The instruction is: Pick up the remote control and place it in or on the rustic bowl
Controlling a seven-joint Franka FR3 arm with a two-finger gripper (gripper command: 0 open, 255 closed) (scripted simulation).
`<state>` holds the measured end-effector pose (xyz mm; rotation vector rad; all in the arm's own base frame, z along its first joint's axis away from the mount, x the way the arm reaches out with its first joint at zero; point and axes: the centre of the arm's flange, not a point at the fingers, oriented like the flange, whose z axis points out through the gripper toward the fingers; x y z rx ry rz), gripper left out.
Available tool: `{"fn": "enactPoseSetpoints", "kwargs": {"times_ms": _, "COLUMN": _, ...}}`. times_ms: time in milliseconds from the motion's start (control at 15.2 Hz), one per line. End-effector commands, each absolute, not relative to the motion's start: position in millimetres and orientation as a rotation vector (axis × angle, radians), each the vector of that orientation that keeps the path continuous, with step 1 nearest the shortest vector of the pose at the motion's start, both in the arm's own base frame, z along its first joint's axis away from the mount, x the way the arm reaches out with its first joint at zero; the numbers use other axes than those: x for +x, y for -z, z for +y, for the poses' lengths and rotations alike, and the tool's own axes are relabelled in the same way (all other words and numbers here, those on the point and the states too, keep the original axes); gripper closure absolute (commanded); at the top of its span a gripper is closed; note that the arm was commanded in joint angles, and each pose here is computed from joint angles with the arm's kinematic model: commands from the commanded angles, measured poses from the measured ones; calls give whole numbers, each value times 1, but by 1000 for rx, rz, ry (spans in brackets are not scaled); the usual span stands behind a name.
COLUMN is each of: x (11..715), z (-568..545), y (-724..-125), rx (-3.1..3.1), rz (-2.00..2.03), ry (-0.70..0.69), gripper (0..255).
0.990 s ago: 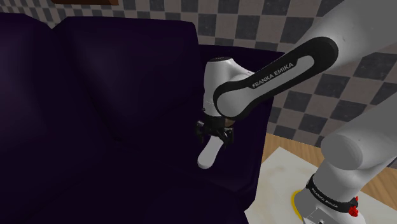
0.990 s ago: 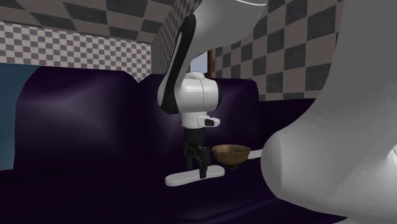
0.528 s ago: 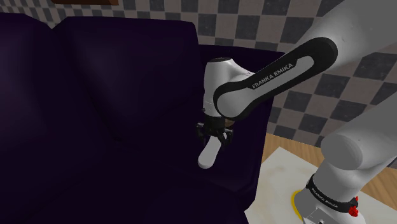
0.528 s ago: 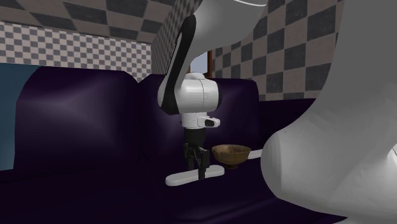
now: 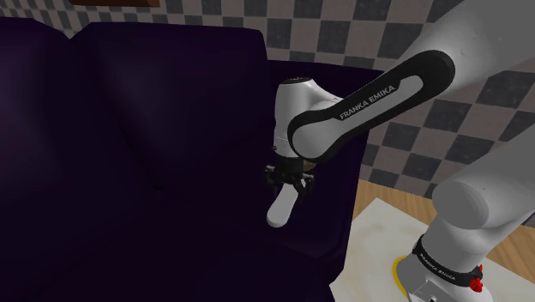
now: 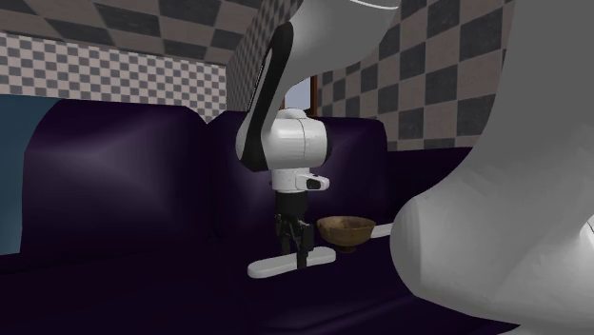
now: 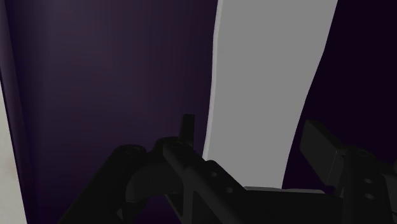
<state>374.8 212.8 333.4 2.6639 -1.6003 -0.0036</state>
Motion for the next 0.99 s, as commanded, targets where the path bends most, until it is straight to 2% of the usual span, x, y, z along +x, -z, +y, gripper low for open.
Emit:
{"fn": "enactPoseSetpoints", "kwargs": {"times_ms": 0, "x": 375, "z": 213, "y": -339, "rx": 2664, "rz": -1600, "ry": 3, "gripper": 255}}
{"fn": "enactPoseSetpoints", "kwargs": {"times_ms": 924, "x": 375, "z": 213, "y": -413, "rx": 2664, "rz": -1600, "ry": 3, "gripper": 255}}
